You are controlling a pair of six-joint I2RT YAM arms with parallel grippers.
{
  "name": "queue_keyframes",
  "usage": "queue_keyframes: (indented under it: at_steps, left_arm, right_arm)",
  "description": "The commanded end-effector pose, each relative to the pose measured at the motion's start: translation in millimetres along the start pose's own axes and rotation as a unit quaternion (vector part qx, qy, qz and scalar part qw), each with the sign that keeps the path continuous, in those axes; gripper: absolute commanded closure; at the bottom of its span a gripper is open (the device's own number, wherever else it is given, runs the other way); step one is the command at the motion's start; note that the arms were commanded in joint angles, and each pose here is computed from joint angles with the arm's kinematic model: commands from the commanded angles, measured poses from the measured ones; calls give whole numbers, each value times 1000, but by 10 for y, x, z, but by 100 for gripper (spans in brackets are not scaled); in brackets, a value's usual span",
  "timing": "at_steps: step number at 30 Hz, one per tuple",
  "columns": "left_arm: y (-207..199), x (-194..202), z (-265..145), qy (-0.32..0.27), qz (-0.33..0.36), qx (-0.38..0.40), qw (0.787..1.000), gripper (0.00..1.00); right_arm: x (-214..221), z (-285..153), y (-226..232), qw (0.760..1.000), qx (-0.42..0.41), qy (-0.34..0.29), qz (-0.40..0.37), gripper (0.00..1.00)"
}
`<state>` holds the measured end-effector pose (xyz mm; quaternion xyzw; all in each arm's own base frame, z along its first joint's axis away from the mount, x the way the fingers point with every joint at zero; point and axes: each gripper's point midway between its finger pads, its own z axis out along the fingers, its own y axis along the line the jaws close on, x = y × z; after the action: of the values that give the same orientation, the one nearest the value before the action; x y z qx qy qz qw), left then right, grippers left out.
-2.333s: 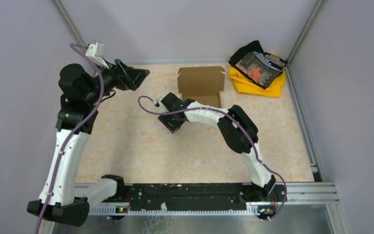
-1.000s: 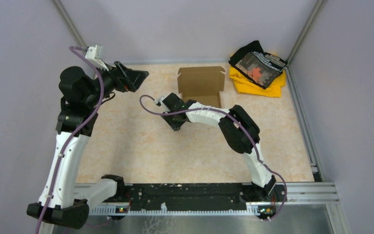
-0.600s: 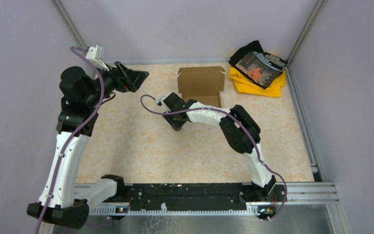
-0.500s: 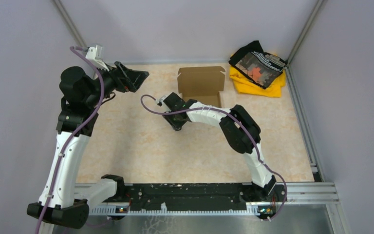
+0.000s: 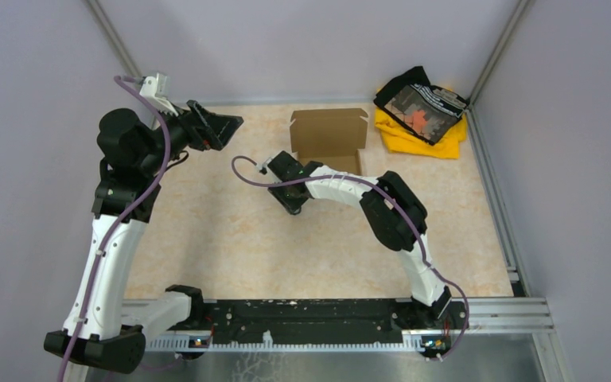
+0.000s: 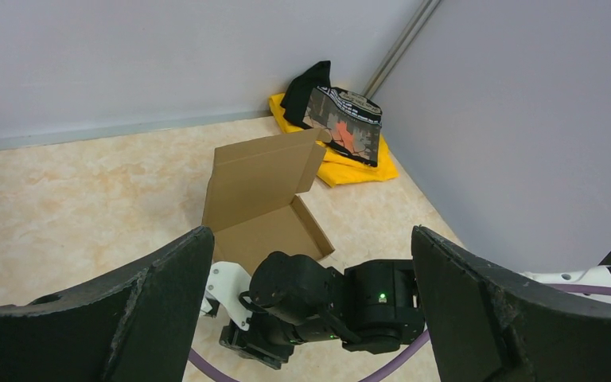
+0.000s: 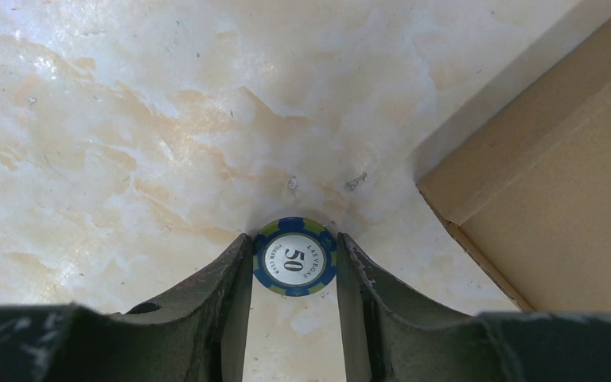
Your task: Fold the paper box
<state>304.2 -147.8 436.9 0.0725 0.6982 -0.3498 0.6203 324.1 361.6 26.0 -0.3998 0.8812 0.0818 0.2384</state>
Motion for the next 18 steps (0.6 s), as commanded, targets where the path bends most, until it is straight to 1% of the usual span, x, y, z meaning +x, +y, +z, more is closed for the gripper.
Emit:
queue_keyframes:
  at_steps: [1, 18]
  left_arm:
    - [-8, -28, -9, -8, 11, 1, 1000, 1]
    - [-12, -59, -41, -14, 13, -4, 1000, 1]
  right_arm:
    - [-255, -304, -119, 999, 17, -33, 1, 62]
    - [-371, -522, -233, 998, 31, -51, 4, 61]
